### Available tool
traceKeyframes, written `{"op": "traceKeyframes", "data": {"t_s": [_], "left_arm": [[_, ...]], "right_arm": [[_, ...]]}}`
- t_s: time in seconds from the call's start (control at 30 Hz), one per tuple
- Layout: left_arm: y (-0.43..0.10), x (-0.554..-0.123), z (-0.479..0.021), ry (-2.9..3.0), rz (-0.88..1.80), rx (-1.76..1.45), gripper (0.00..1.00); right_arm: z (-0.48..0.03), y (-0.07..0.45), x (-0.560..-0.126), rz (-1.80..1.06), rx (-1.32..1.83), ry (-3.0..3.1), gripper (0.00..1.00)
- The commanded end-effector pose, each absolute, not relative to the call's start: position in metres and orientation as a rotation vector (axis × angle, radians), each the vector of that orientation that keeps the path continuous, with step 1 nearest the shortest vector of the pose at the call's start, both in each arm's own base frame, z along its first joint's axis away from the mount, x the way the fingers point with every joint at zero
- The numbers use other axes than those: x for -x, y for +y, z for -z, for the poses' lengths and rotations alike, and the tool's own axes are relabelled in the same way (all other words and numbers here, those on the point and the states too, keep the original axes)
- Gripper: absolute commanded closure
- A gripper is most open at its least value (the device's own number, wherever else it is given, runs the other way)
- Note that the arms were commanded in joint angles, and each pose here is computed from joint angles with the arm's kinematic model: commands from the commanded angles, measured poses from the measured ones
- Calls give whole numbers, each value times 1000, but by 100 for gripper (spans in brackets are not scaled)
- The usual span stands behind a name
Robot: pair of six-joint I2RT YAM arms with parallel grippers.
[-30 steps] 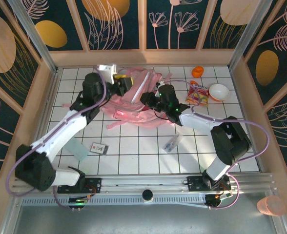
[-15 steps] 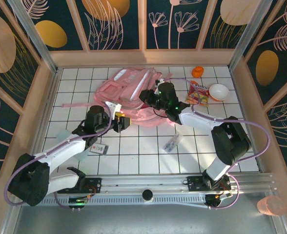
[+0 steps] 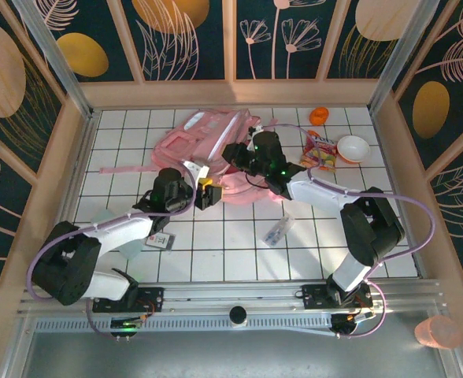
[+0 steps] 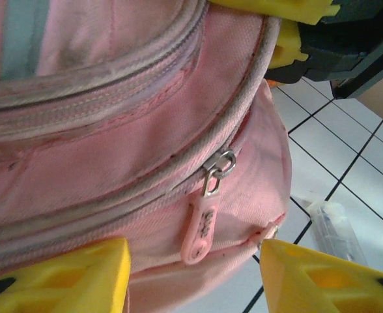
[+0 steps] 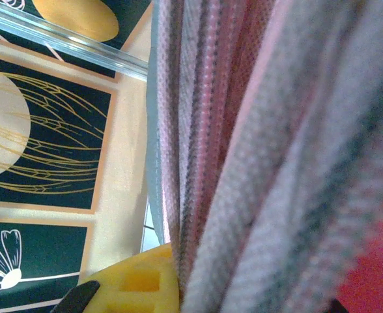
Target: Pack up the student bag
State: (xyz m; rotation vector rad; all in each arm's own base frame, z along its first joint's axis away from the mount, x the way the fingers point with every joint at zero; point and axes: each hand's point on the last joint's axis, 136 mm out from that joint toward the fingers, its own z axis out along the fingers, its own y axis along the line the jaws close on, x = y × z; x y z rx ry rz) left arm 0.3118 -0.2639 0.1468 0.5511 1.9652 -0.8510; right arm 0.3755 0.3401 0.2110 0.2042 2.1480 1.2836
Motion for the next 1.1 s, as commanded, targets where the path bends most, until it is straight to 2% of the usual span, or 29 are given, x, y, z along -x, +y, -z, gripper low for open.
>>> {"op": "traceKeyframes", "data": {"t_s": [0.0, 0.13, 0.3, 0.47, 0.77, 1.07], "left_arm": [[-277, -325, -173, 1861, 873, -542, 48], [-283, -328, -173, 1858, 881, -535, 57], [-283, -331, -173, 1863, 875, -524, 82], [-274, -331, -166, 1923, 830, -482, 96], [-222, -338, -135, 2089, 668, -253, 100], [-140, -383, -121, 2156, 471, 25, 100]], "right_arm": [[-273, 349, -386, -1370, -165, 1951, 97], [-275, 351, -386, -1375, -166, 1948, 97], [-275, 350, -386, -1363, -166, 1950, 97], [-273, 346, -387, -1339, -168, 1960, 97], [-293, 326, -388, -1308, -154, 1937, 98], [-328, 318, -374, -1350, -120, 1887, 99]]}}
